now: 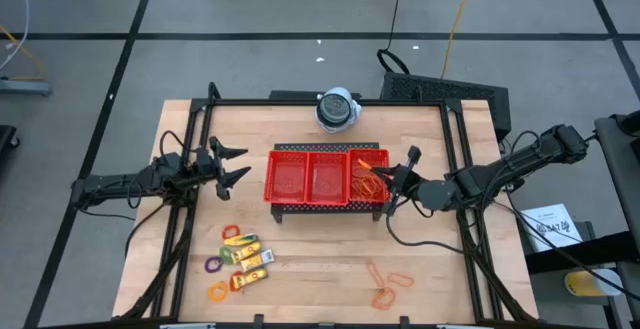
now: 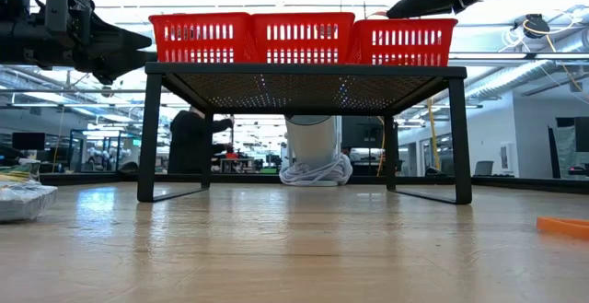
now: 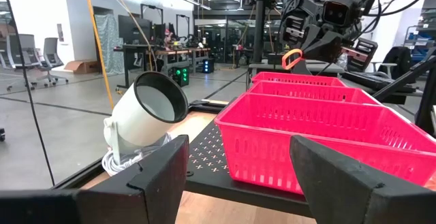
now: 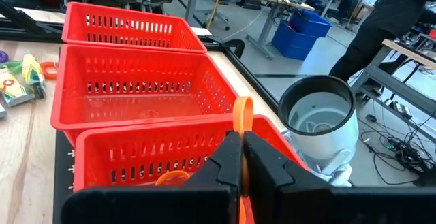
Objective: Pick & Place Office Desk Supplies
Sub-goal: Put the orange rubber band into the right red bin
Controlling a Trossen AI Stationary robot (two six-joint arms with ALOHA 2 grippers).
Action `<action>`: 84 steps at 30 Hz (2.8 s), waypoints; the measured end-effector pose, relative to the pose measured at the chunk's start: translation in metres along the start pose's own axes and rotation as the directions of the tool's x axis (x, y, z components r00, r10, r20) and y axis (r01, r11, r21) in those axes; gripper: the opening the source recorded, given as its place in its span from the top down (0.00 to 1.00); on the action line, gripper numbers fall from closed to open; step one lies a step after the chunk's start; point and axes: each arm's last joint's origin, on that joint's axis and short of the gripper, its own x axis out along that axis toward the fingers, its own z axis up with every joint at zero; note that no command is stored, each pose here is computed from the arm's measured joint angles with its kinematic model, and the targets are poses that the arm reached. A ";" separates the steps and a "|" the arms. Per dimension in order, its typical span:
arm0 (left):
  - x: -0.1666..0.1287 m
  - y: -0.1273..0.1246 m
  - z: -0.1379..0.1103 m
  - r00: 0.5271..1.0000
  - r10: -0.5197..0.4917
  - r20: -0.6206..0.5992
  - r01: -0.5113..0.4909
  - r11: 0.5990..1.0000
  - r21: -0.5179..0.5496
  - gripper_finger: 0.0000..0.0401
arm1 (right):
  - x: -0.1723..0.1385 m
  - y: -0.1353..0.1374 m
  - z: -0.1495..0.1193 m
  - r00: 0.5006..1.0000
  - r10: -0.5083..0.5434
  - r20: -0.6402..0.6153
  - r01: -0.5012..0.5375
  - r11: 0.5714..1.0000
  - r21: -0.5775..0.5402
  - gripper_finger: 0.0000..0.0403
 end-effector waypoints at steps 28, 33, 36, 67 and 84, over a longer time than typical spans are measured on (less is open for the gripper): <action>0.000 0.000 0.000 1.000 0.000 0.000 0.000 1.000 0.000 0.34 | 0.000 0.000 0.000 1.000 -0.001 0.000 0.001 1.000 0.007 0.79; 0.000 0.000 0.000 1.000 0.000 0.000 0.000 1.000 0.000 0.34 | 0.000 0.000 0.007 0.999 0.001 0.050 -0.001 1.000 -0.009 0.80; 0.000 0.000 0.000 1.000 0.000 0.000 0.000 1.000 0.000 0.34 | -0.002 0.001 0.016 0.992 0.012 0.122 -0.009 1.000 -0.024 0.81; 0.000 0.000 0.000 1.000 0.000 0.000 0.000 1.000 0.000 0.34 | -0.082 0.069 0.042 0.171 0.858 0.484 -0.944 0.283 -0.169 0.82; 0.000 0.000 0.000 1.000 0.000 0.000 0.000 1.000 0.000 0.34 | -0.126 0.131 0.023 -0.056 0.787 0.615 -0.882 0.249 -0.400 0.53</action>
